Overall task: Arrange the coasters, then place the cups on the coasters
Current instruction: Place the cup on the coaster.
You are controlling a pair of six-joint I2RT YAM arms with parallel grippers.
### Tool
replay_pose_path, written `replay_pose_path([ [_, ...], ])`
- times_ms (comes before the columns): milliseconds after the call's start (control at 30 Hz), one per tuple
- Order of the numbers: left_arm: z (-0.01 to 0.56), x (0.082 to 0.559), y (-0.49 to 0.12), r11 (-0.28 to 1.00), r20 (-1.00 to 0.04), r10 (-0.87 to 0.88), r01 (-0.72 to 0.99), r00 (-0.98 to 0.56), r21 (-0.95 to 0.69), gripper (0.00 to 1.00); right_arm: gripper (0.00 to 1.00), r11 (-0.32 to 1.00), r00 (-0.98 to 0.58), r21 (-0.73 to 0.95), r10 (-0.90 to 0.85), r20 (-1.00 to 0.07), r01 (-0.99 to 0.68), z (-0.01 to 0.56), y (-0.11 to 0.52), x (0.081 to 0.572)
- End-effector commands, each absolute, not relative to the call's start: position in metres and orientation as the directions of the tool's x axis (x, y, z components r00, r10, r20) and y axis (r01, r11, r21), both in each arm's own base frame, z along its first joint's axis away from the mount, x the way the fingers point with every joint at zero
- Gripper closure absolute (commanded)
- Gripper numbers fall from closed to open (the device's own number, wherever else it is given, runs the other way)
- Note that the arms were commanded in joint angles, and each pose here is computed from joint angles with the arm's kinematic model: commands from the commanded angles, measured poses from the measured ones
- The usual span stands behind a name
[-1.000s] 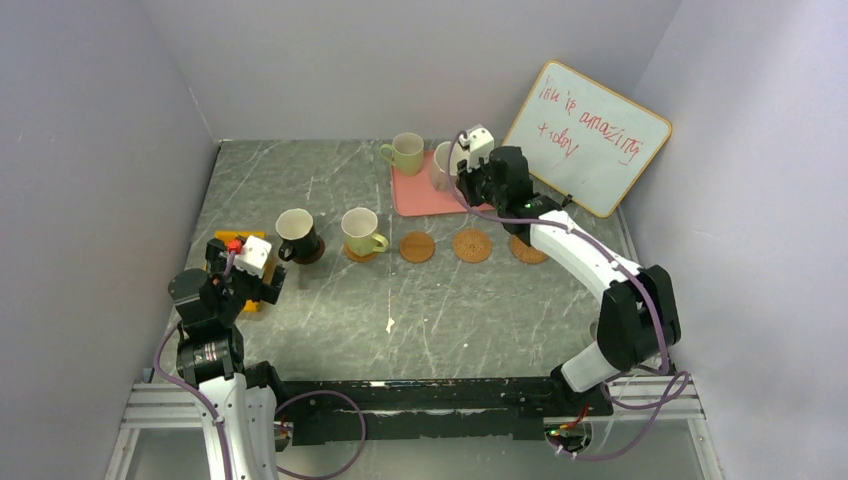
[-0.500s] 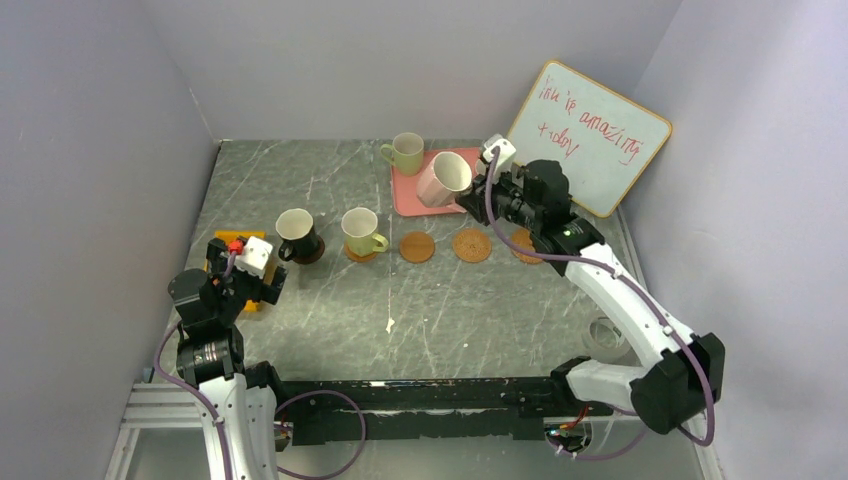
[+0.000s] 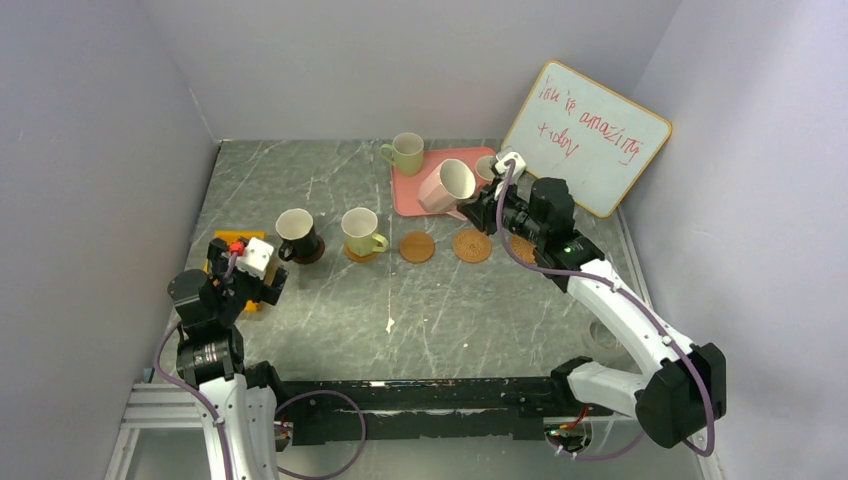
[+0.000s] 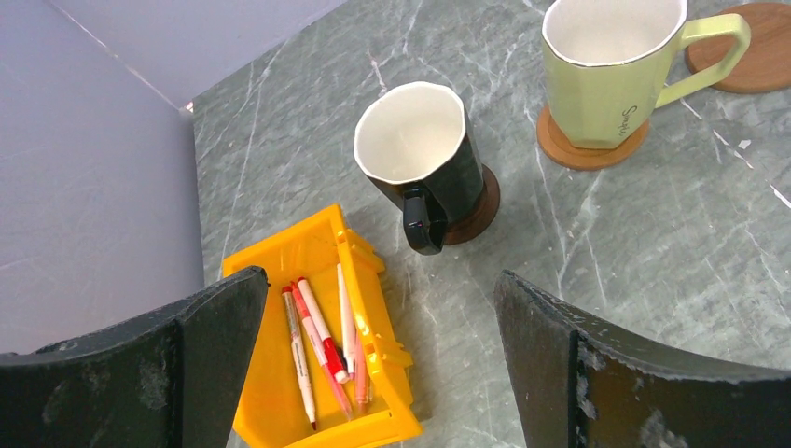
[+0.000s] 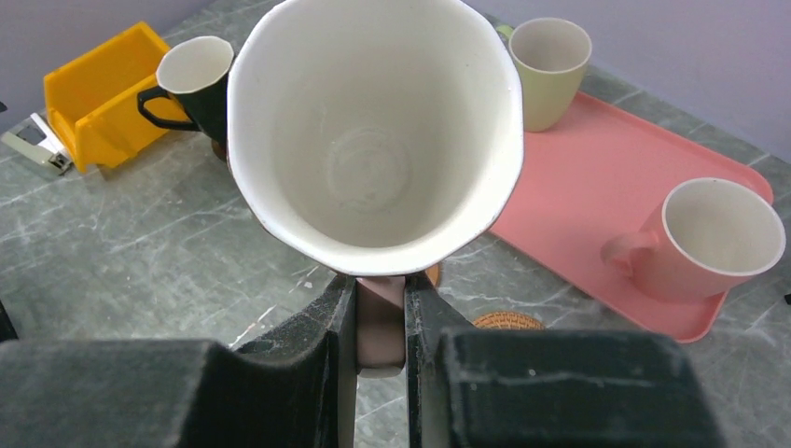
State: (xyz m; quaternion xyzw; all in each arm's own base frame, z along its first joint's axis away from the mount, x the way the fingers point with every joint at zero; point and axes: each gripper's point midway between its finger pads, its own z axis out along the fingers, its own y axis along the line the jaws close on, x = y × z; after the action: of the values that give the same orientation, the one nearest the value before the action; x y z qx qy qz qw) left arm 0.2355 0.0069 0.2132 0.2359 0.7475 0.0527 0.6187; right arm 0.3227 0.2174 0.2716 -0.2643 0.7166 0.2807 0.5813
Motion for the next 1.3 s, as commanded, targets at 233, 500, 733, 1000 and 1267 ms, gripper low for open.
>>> replay_pose_path([
  [233,0.213,0.234,0.002,0.867,-0.895,0.435,0.316,-0.098,0.386,0.04,1.00,0.644,0.016,-0.002,0.017,-1.000,-0.765,0.326,0.229,0.324],
  [500,0.214,0.234,0.003,0.866,-0.894,0.437,0.315,-0.096,0.389,0.04,1.00,0.640,-0.077,0.042,-0.027,-0.997,-0.768,0.285,0.239,0.341],
  [733,0.214,0.233,0.003,0.866,-0.894,0.437,0.315,-0.096,0.389,0.04,1.00,0.645,-0.092,0.005,-0.102,-0.991,-0.764,0.258,0.250,0.351],
  [1000,0.213,0.233,0.002,0.863,-0.893,0.440,0.319,-0.093,0.392,0.04,1.00,0.654,-0.129,-0.044,-0.214,-0.968,-0.755,0.229,0.266,0.361],
  [1267,0.213,0.232,0.002,0.862,-0.893,0.441,0.320,-0.093,0.392,0.04,1.00,0.638,-0.121,-0.103,-0.298,-0.947,-0.763,0.213,0.280,0.360],
])
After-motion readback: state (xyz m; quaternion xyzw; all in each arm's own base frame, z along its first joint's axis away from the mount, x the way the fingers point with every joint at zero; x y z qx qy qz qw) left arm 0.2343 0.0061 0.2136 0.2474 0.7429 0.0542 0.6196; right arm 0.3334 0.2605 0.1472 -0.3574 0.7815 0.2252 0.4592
